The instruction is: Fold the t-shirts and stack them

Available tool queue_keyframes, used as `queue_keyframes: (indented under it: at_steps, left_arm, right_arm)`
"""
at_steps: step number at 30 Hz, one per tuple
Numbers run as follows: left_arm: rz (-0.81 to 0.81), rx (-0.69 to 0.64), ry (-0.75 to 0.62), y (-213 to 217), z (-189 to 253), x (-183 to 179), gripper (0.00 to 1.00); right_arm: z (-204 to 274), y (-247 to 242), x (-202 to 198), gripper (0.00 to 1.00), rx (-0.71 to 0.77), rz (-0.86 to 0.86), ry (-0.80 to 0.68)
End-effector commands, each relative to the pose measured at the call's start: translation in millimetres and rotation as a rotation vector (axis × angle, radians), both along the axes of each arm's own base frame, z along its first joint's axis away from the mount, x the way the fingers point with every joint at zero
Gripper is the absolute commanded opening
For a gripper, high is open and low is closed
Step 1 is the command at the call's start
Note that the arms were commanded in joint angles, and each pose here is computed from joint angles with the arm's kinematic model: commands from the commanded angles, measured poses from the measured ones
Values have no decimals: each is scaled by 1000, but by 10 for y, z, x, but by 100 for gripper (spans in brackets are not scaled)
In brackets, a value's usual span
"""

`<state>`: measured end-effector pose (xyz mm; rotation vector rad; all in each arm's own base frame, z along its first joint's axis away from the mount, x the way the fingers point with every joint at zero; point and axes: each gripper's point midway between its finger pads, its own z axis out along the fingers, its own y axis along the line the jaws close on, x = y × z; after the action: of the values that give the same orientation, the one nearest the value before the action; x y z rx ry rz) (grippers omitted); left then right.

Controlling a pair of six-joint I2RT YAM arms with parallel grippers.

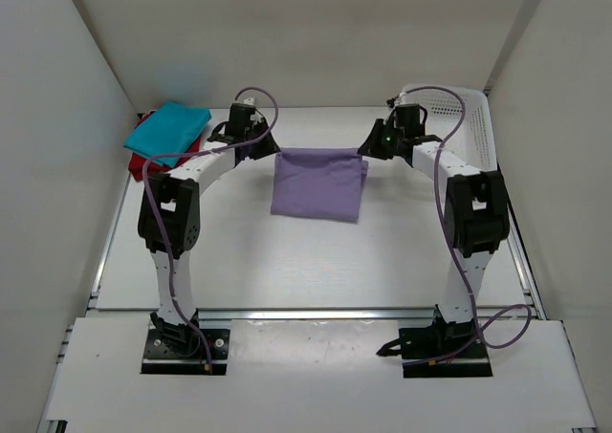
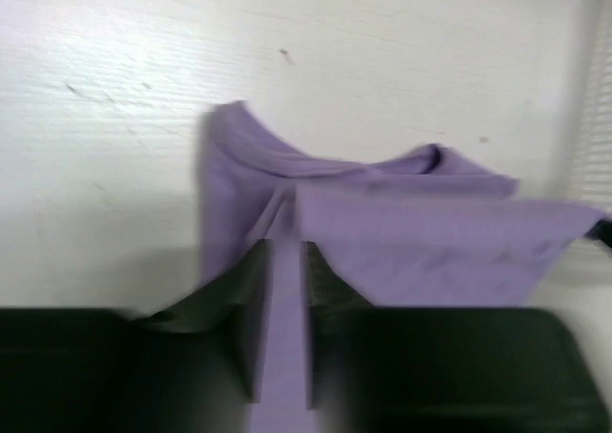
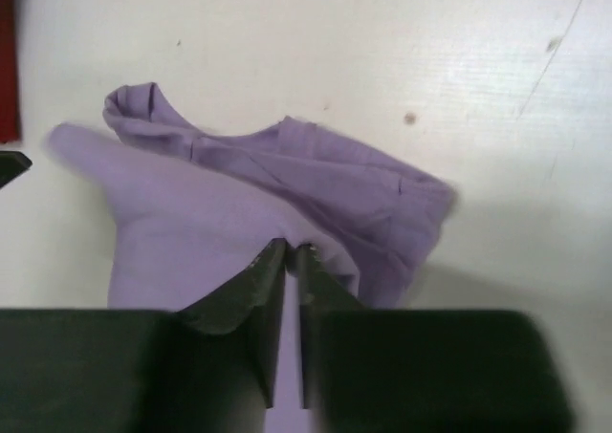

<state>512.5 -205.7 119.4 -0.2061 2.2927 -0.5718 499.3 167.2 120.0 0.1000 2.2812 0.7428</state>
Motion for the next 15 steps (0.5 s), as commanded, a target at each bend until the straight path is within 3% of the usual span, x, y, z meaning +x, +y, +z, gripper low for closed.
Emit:
queue_keyframes:
  at_steps: [1,2,3,6,8,9,11,13,15]
  left_arm:
    - [79,-68,-88,197,246,326,49]
    - [87,-86,-90,254,266,363,82]
    - [78,-97,-107,230,342,388,90]
    - [47,-121,-151,130,479,284,91]
    - [-3,-104,-146,-28,407,95,89]
    - [-38,-106,-170,-200,497,1,90]
    - [-81,-83,-157,-389,352,-222,91]
    - [-108,-67,-159,-553,253,-387,91]
    - [-120,-44,-91,-596,-48,-572,91]
  right_arm:
    - [171,-75,381,14,-17,-26,-81]
    - [255,-82,432,18,-18,-30,-92]
    - [286,-58,463,25,-22,-25,-96]
    - [416,-4,430,38,-32,-24,-131]
    - [559,71,296,41,-32,-16,-150]
    - [442,111,214,39,-42,-6,-132]
    - [461,256,-9,17,-21,32,-133]
    - [129,427,-374,4,-15,70,-58]
    - [28,479,-517,0,0,84,-62]
